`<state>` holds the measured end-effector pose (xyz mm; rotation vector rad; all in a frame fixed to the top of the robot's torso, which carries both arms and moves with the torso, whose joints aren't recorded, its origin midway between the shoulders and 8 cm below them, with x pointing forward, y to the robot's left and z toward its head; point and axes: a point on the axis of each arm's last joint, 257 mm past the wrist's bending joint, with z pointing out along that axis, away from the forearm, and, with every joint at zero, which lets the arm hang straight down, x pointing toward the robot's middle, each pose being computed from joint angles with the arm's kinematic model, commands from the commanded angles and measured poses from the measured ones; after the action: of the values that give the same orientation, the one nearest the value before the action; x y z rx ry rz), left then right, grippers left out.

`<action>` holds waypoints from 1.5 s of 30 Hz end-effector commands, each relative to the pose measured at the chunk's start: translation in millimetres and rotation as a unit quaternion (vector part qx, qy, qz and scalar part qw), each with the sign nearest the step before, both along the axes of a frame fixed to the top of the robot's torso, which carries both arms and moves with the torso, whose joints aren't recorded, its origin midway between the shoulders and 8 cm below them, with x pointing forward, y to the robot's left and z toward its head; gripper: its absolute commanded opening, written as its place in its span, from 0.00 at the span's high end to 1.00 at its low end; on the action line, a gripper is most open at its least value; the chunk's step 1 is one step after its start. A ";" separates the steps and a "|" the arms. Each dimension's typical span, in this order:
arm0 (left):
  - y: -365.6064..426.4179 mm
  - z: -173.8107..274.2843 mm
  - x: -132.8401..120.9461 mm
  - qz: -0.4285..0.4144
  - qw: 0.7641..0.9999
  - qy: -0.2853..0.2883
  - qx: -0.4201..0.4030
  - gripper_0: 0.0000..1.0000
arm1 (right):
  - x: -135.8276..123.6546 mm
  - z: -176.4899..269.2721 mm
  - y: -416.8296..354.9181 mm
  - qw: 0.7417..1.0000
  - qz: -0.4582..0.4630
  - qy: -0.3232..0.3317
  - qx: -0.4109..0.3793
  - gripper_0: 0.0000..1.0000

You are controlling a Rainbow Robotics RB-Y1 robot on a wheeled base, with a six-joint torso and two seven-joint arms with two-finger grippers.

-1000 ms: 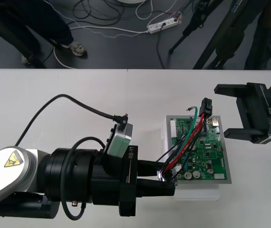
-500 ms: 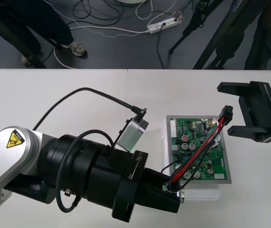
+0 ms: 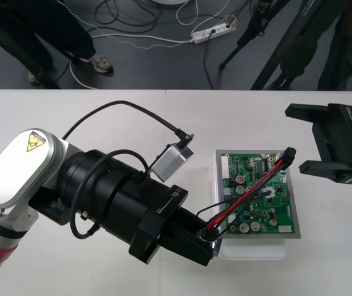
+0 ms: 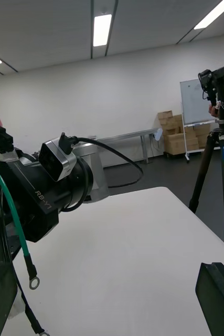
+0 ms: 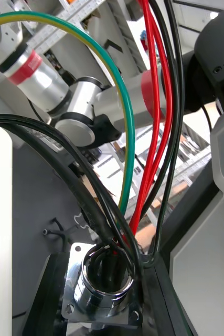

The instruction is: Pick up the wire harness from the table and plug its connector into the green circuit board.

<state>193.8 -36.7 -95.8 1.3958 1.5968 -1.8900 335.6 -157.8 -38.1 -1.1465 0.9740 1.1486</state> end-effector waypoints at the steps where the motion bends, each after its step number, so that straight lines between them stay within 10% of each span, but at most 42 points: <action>1: 8.6 14.7 -14.0 -0.066 0.998 0.012 0.008 1.00 | -1.0 12.5 -11.0 1.000 0.008 0.005 -0.010 0.00; 30: 8.3 27.6 -24.1 -0.090 0.995 0.035 -0.003 1.00 | -1.7 42.6 -38.7 0.999 0.013 0.038 0.034 0.00; 45: 9.1 30.4 -25.2 -0.092 0.995 0.040 -0.006 1.00 | -48.2 44.6 7.0 0.988 0.126 0.066 0.062 0.00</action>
<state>179.7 -27.4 -78.7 1.4738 1.5224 -2.0256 305.7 -163.8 2.8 -1.0492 0.8782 1.4209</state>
